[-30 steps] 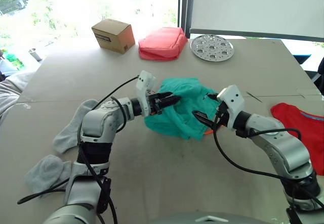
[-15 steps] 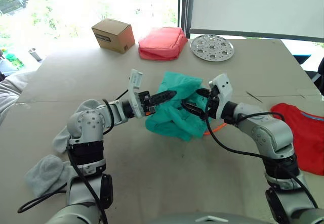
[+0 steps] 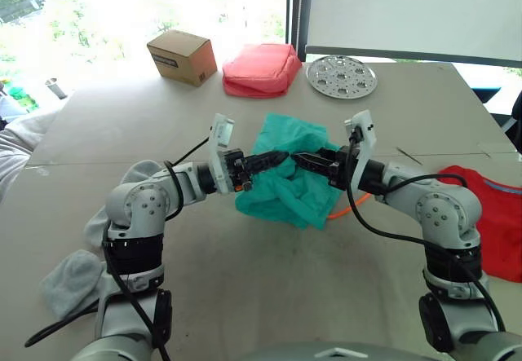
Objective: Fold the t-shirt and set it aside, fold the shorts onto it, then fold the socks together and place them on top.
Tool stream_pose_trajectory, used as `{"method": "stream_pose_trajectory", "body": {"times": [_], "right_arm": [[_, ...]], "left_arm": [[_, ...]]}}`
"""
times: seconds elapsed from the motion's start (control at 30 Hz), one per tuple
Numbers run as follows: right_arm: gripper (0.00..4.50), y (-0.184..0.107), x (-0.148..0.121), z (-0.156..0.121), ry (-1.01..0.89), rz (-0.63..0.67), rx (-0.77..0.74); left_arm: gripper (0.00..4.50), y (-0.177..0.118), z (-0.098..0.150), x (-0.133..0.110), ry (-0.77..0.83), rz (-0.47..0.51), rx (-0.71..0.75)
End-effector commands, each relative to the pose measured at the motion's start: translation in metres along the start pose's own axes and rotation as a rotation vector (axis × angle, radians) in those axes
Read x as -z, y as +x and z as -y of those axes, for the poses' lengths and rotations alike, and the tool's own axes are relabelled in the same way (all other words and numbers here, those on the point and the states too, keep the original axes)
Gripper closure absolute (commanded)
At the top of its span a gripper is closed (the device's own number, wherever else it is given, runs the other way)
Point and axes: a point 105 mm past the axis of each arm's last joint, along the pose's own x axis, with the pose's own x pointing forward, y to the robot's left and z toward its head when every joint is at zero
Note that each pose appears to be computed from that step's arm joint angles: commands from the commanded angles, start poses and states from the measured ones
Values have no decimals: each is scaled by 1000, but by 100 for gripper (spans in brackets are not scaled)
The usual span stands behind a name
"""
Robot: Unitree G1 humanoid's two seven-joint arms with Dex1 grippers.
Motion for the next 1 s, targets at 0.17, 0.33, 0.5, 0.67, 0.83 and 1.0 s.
{"method": "stream_pose_trajectory", "body": {"times": [0.17,0.33,0.5,0.67,0.83,1.0], "right_arm": [[450,-21,-15,-4,-46,-39,-5],[450,-36,-11,-8,-44,-116,-26],[450,-50,-3,-11,-24,-194,-30],[450,-61,1,-14,12,-246,-35],[450,-70,12,-11,-6,-329,6],[450,-88,36,7,-99,-457,120]], "left_arm": [[353,-16,-2,-18,250,-6,-29],[116,-34,-11,-15,394,-111,-53],[26,-37,-14,-13,476,-170,-59],[26,-19,-42,7,606,-261,-193],[26,-23,-64,41,720,-402,-247],[26,-45,-85,44,750,-458,-324]]}}
